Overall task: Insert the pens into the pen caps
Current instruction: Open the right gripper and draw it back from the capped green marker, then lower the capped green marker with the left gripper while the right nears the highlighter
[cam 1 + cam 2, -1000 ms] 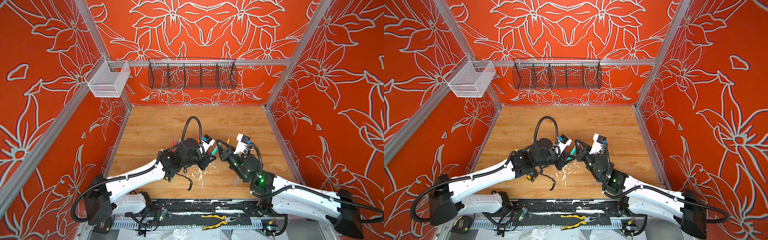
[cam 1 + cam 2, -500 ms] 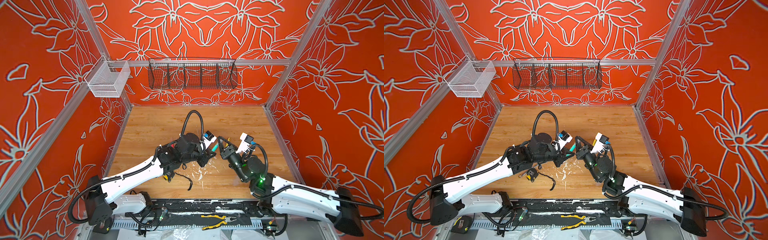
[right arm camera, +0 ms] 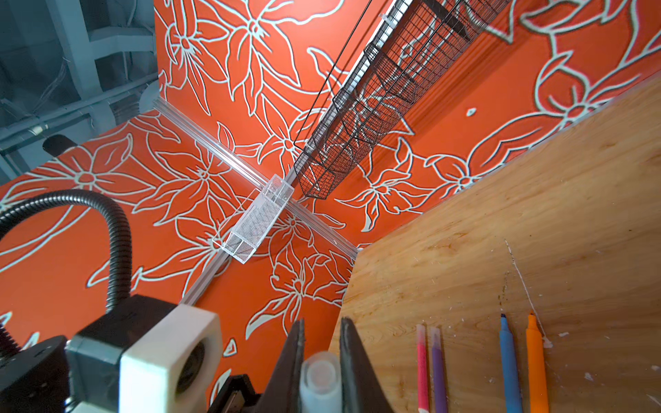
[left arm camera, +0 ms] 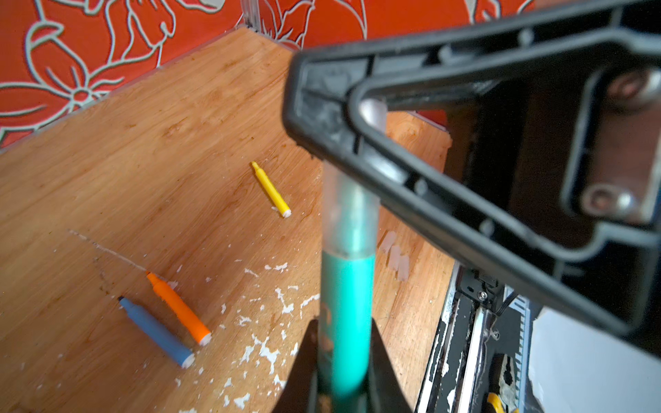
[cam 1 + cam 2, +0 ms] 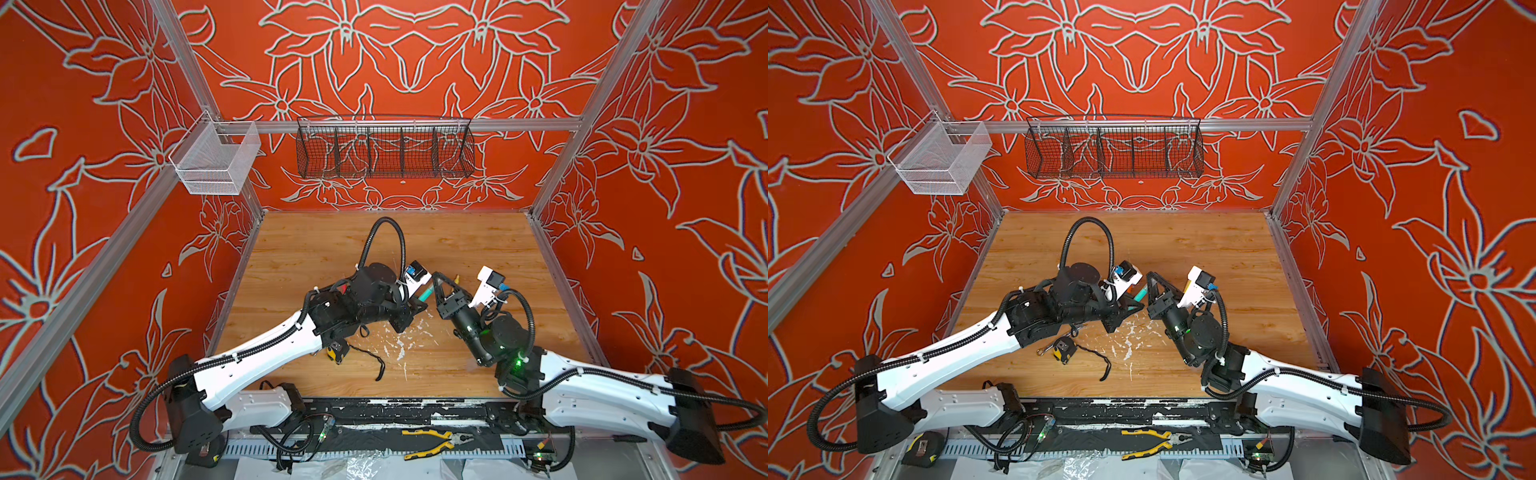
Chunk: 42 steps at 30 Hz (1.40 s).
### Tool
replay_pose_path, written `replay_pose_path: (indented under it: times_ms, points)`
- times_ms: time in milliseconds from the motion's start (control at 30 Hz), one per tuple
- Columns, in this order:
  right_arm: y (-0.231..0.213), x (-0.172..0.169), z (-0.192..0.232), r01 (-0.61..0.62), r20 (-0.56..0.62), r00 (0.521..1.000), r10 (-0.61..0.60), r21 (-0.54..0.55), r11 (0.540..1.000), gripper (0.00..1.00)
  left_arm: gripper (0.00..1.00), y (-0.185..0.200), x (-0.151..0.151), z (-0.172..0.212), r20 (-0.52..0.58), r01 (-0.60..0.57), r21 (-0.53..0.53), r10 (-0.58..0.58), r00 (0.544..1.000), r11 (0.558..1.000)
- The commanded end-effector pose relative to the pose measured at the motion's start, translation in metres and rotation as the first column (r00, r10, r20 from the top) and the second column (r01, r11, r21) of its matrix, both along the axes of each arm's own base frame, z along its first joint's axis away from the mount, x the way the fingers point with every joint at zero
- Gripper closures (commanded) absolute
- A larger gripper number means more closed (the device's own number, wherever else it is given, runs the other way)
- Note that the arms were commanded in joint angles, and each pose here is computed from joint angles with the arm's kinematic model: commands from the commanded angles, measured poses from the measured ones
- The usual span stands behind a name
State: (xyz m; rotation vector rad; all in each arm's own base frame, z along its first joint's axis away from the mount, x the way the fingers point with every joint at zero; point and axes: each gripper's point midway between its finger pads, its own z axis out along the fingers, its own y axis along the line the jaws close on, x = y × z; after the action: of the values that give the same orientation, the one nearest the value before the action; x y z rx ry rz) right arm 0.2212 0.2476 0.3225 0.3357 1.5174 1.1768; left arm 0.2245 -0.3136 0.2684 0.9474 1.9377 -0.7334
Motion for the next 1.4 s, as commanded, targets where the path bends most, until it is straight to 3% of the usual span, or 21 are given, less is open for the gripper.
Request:
replay_pose_path:
  times_ms: [0, 133, 333, 467, 667, 833, 933, 1033, 1167, 1200, 1367]
  points:
    - [0.039, -0.051, -0.067, -0.298, -0.118, 0.954, 0.275, -0.301, 0.906, 0.77, 1.0, 0.018, 0.054, 0.094, 0.237, -0.175, -0.358, 0.27, 0.933, 0.917]
    - [0.002, -0.037, -0.054, -0.148, -0.071, 0.989, 0.131, -0.407, 0.901, 0.6, 1.0, 0.029, 0.055, -0.009, 0.081, -0.287, -0.199, 0.308, 0.948, 0.937]
    - [-0.04, -0.014, -0.051, 0.008, -0.036, 0.999, -0.032, -0.533, 0.846, 0.47, 1.0, 0.061, 0.054, -0.089, -0.102, -0.485, -0.029, 0.48, 0.871, 0.874]
    - [-0.092, 0.012, -0.059, 0.148, -0.042, 0.973, -0.228, -0.642, 0.753, 0.41, 1.0, 0.071, 0.055, -0.12, -0.156, -0.544, 0.103, 0.553, 0.818, 0.833]
    - [-0.185, 0.031, -0.076, 0.38, 0.029, 0.836, -0.548, -0.75, 0.541, 0.35, 1.0, 0.071, 0.06, -0.149, -0.183, -0.562, 0.22, 0.6, 0.779, 0.797]
    - [-0.223, 0.043, -0.104, 0.399, 0.027, 0.764, -0.645, -0.805, 0.439, 0.29, 1.0, 0.071, 0.068, -0.157, -0.171, -0.581, 0.27, 0.632, 0.756, 0.768]
    - [-0.244, 0.049, -0.122, 0.385, -0.026, 0.715, -0.698, -0.82, 0.424, 0.3, 1.0, 0.08, 0.073, -0.162, -0.14, -0.615, 0.317, 0.677, 0.722, 0.722]
    - [-0.25, 0.055, -0.137, 0.381, -0.068, 0.703, -0.708, -0.804, 0.456, 0.31, 1.0, 0.09, 0.077, -0.167, -0.097, -0.647, 0.358, 0.716, 0.691, 0.673]
    - [-0.269, 0.058, -0.159, 0.415, -0.064, 0.635, -0.77, -0.812, 0.41, 0.31, 1.0, 0.097, 0.084, -0.173, -0.085, -0.668, 0.389, 0.747, 0.659, 0.634]
    - [-0.271, 0.058, -0.163, 0.411, -0.083, 0.626, -0.776, -0.81, 0.418, 0.32, 1.0, 0.099, 0.085, -0.176, -0.091, -0.672, 0.395, 0.754, 0.65, 0.627]
    - [-0.269, 0.059, -0.166, 0.399, -0.097, 0.642, -0.761, -0.805, 0.44, 0.34, 1.0, 0.109, 0.099, -0.2, -0.129, -0.68, 0.445, 0.793, 0.595, 0.583]
